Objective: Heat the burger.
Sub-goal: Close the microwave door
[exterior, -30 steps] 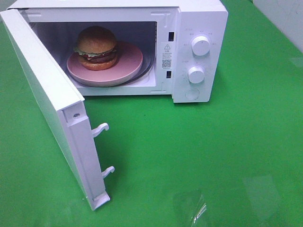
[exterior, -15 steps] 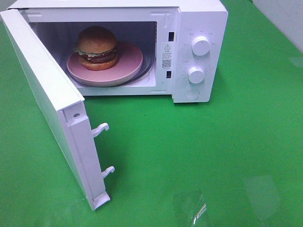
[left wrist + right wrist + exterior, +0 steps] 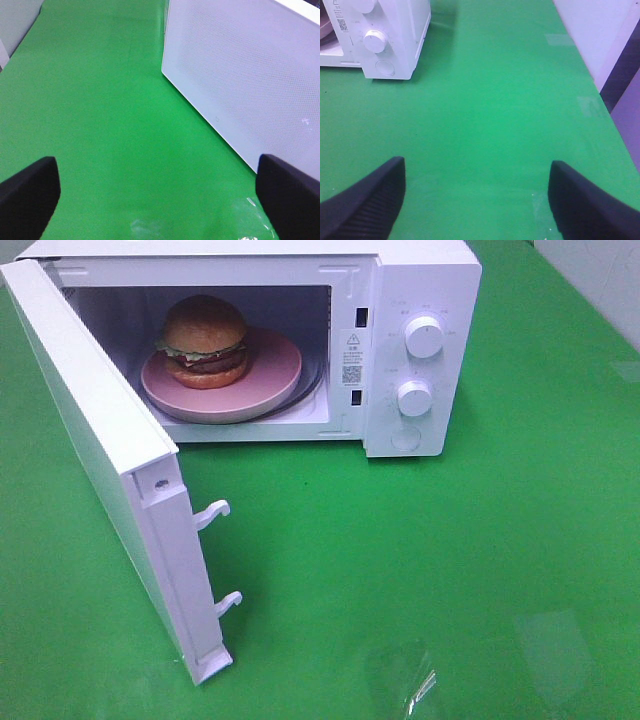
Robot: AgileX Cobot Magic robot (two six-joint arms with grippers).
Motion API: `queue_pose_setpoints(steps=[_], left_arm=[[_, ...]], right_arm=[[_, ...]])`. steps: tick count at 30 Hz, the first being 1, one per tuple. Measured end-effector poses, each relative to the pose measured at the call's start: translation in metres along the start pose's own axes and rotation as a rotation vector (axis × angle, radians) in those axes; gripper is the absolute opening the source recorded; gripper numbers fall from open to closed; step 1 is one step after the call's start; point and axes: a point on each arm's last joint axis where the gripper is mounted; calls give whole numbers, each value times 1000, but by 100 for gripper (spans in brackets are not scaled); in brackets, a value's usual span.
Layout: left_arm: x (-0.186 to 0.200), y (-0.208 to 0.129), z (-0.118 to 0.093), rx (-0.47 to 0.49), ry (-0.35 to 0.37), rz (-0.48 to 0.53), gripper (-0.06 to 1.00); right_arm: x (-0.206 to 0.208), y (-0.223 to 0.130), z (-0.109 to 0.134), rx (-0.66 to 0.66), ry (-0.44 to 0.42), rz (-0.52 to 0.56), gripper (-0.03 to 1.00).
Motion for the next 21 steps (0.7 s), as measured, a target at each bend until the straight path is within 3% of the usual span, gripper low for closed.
queue_pose_setpoints(steps=[21], left_arm=[[0,0,0,0,0,0,98]], right_arm=[[0,0,0,0,0,0,76]])
Point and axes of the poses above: a point on each arm's last joint axis where the gripper is mounted, x pointing back along that axis away from the gripper, z along the wrist's bending axis when the last joint is at zero, y = z × x, and after that the axes turned 4 degrees about -x, right-handed
